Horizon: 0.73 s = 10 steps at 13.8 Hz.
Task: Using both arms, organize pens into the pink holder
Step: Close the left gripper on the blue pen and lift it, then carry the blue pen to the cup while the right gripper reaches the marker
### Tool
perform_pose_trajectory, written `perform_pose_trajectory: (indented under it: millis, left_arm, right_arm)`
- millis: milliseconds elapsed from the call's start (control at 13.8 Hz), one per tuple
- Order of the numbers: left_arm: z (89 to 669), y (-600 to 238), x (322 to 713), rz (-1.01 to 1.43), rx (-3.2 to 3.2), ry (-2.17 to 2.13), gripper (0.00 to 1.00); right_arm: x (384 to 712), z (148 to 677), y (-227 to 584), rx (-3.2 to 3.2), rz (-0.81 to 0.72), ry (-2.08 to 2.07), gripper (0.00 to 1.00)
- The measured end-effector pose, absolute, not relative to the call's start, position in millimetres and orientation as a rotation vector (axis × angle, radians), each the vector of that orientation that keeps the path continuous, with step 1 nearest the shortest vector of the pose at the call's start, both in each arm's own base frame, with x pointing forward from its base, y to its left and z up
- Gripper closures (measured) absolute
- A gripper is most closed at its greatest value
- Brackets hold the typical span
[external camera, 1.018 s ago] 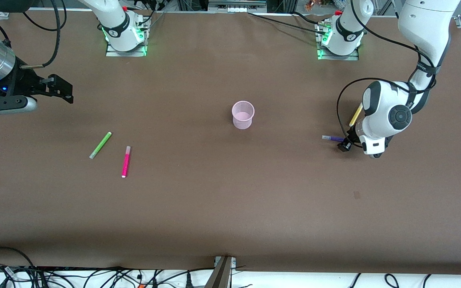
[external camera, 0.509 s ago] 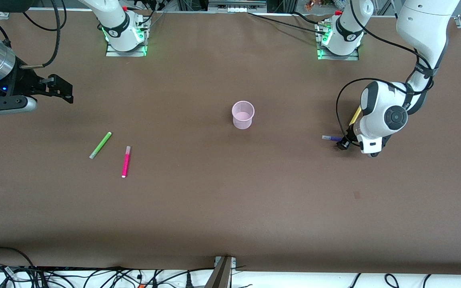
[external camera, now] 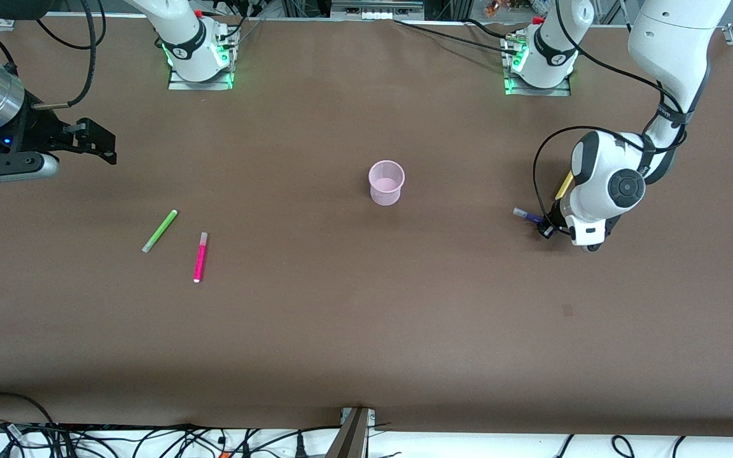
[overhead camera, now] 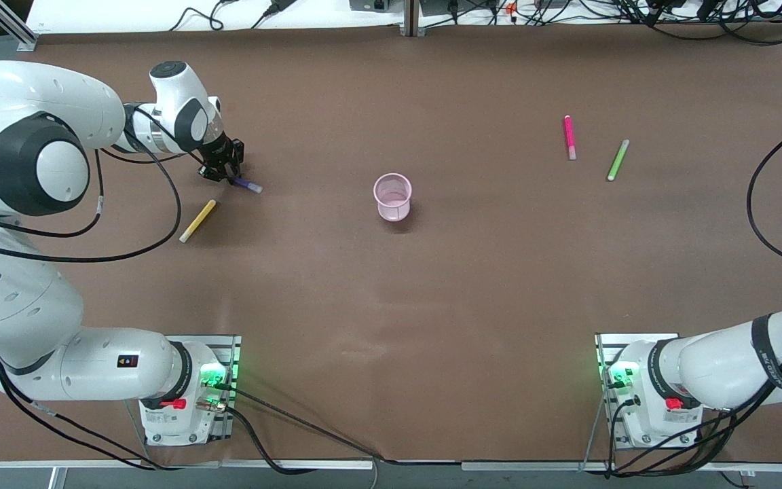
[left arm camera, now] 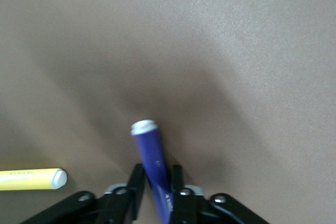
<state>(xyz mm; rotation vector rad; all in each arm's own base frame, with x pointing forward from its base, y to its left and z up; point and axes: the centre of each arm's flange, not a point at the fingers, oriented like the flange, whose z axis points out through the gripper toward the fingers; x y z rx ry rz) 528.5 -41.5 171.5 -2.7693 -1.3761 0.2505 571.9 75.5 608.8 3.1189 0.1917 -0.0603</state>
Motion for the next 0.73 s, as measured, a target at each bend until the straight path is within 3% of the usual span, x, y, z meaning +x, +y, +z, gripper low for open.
perform_pose_trajectory:
  millis: [436,727]
  left_arm:
    - [190.1,-42.6,541.1,0.196,-2.792,-1.384,0.82]
    - [300.2,-76.7,577.9,0.074,-2.860,-1.378,0.82]
  right_arm:
    - [571.9,608.8,75.5,3.119,-0.060,0.192,0.00]
    - [572.4,608.5,75.6,3.119,-0.058,0.194,0.00]
